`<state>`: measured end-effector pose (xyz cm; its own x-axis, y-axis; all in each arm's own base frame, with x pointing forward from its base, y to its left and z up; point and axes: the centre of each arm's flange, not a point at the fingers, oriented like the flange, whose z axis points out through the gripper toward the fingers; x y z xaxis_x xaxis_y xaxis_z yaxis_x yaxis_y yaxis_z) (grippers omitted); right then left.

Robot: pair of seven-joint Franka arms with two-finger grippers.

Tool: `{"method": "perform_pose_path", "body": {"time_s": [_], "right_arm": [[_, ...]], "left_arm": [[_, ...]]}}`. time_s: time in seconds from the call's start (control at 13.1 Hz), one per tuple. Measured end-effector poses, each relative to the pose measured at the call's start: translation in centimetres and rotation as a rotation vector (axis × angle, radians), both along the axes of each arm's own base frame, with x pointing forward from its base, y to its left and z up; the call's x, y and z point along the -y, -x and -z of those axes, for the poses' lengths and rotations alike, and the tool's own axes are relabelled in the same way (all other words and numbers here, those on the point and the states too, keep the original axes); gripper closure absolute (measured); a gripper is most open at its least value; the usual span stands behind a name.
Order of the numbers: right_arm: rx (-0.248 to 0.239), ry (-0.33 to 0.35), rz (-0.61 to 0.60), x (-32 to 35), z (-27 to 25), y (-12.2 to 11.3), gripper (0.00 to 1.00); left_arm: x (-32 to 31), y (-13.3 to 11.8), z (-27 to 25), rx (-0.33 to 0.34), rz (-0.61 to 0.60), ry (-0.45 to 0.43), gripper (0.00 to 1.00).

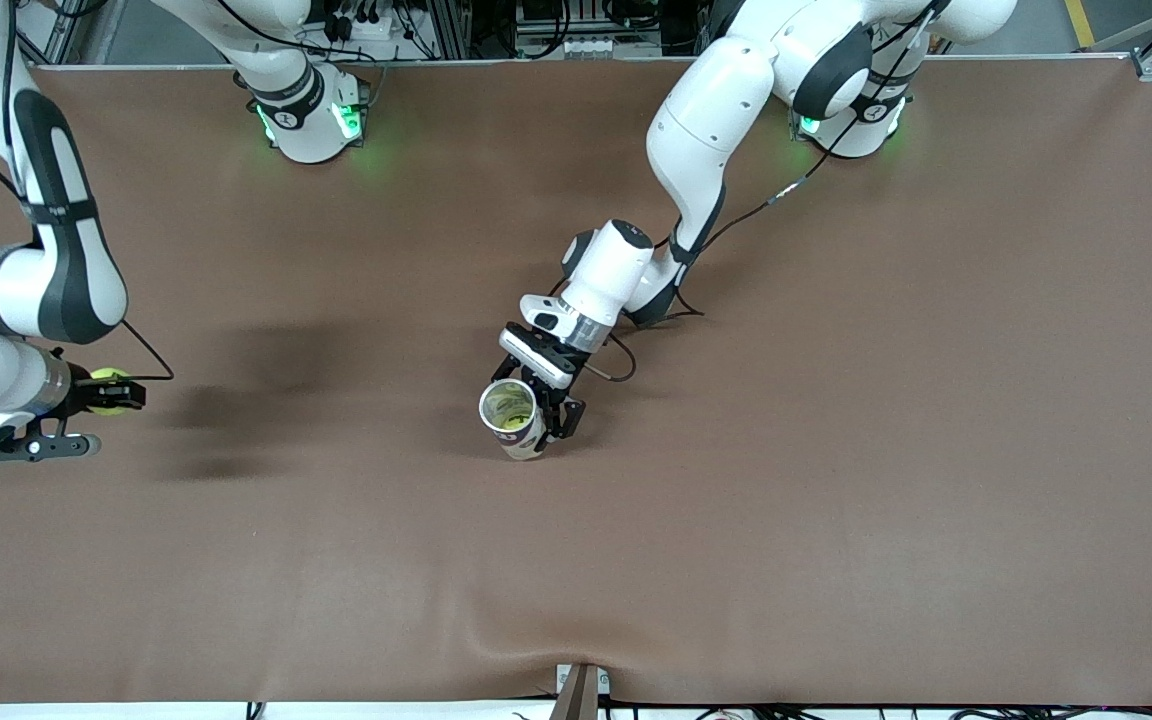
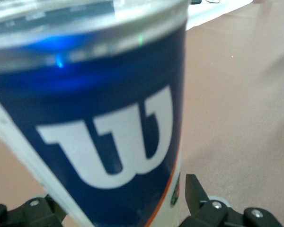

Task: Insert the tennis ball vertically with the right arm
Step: 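Carry the second ball over the can opening with the right gripper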

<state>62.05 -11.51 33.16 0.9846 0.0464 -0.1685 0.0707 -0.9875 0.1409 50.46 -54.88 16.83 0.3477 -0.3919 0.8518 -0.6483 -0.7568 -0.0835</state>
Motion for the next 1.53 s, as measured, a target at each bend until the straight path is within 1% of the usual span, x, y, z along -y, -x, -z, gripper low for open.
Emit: {"method": "perform_pose_path", "body": {"time_s": [0.15, 0.31, 0.54, 0.69, 0.84, 0.99, 1.07, 1.22, 1.38, 1.45, 1.53], "right_arm": [[-0.042, -0.009, 0.064, -4.8, -3.2, -0.5, 0.36], [-0.064, -0.029, 0.13, -10.0, -6.4, -1.1, 0.36], [-0.048, -0.081, 0.235, -17.9, -10.4, -1.5, 0.36], [-0.027, -0.108, 0.326, -23.5, -12.0, -1.1, 0.36], [0.001, -0.111, 0.42, -28.9, -13.0, -0.6, 0.36], [0.042, -0.131, 0.505, -33.3, -14.3, -0.9, 0.36], [0.066, -0.147, 0.548, -35.2, -14.9, -1.2, 0.36], [0.136, -0.192, 0.624, -38.8, -15.5, -1.7, 0.36], [0.192, -0.24, 0.671, -42.7, -14.6, -1.9, 0.36], [0.209, -0.259, 0.692, -44.6, -13.7, -1.9, 0.36], [0.216, -0.268, 0.712, -46.3, -12.6, -2.0, 0.36]], "left_arm": [[0.1, 0.1, -0.2, -0.001, 0.002, 0.004, 0.0], [0.1, 0.2, -0.1, -0.003, 0.002, 0.002, 0.0], [0.1, 0.2, -0.1, -0.004, 0.002, 0.002, 0.0], [0.1, 0.2, -0.1, -0.005, 0.002, 0.002, 0.0], [0.1, 0.2, -0.1, -0.004, 0.001, 0.002, 0.0], [0.1, 0.2, -0.1, -0.005, 0.001, 0.002, 0.0], [0.1, 0.2, -0.1, -0.004, 0.001, 0.002, 0.0], [0.1, 0.2, -0.1, -0.005, 0.001, 0.002, 0.0], [0.1, 0.2, -0.1, -0.005, 0.001, 0.002, 0.0], [0.1, 0.2, -0.1, -0.005, 0.001, 0.002, 0.0], [0.1, 0.2, -0.1, -0.005, 0.001, 0.002, 0.0]]}}
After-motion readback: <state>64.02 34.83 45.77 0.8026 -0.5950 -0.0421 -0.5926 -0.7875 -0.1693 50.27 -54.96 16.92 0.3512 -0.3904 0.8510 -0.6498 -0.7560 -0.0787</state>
